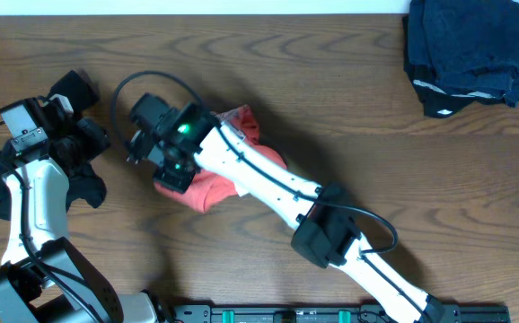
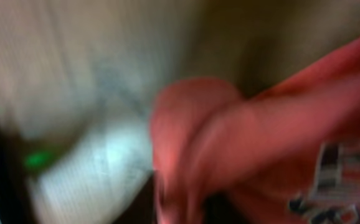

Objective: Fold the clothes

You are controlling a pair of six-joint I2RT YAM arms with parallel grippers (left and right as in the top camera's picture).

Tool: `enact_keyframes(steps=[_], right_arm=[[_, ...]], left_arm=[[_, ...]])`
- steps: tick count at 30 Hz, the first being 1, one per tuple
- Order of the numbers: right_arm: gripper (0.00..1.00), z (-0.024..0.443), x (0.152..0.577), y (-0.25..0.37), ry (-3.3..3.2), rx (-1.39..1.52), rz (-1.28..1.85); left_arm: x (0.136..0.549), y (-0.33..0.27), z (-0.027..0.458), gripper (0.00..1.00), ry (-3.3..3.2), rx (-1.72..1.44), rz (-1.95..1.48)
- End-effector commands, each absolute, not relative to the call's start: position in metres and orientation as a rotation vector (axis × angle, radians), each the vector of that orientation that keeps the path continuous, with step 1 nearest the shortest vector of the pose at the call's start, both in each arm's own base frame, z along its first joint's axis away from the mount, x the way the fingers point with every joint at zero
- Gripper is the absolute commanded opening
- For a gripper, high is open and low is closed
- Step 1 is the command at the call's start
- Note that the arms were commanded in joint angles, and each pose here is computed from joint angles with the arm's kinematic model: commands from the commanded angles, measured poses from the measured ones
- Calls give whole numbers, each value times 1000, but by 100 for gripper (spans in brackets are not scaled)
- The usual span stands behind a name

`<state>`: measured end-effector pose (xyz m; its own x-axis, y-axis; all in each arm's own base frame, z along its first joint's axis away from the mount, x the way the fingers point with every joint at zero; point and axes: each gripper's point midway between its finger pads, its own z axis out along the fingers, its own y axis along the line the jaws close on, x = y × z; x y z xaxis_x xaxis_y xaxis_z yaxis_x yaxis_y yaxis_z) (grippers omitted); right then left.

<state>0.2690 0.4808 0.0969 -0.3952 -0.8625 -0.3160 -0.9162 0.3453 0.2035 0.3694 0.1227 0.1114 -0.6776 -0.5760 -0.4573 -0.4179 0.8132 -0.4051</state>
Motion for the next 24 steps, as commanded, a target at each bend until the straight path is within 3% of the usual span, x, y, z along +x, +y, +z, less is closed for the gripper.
enact_keyframes(steps=[1,3,6,12,17,22,24], right_arm=[[72,105,282,473,2426,-1631,522],[83,107,289,462,2417,-1655,492],[88,109,301,441,2409,-1694,390],[90,105,329,395,2470,-1684,136],[89,107,354,381,2671,-1328,228],[57,104,354,378,2737,-1279,438],[36,99,354,376,2757,-1276,463]], left_arm=[[370,124,108,41,2426,-720,-346],[370,124,108,41,2426,-721,-347],[370,124,108,41,2426,-721,-347],[370,124,108,41,2426,-721,-347],[370,124,108,41,2426,-721,-347],[370,124,108,41,2426,-721,-347],[370,124,108,41,2427,-721,-347]])
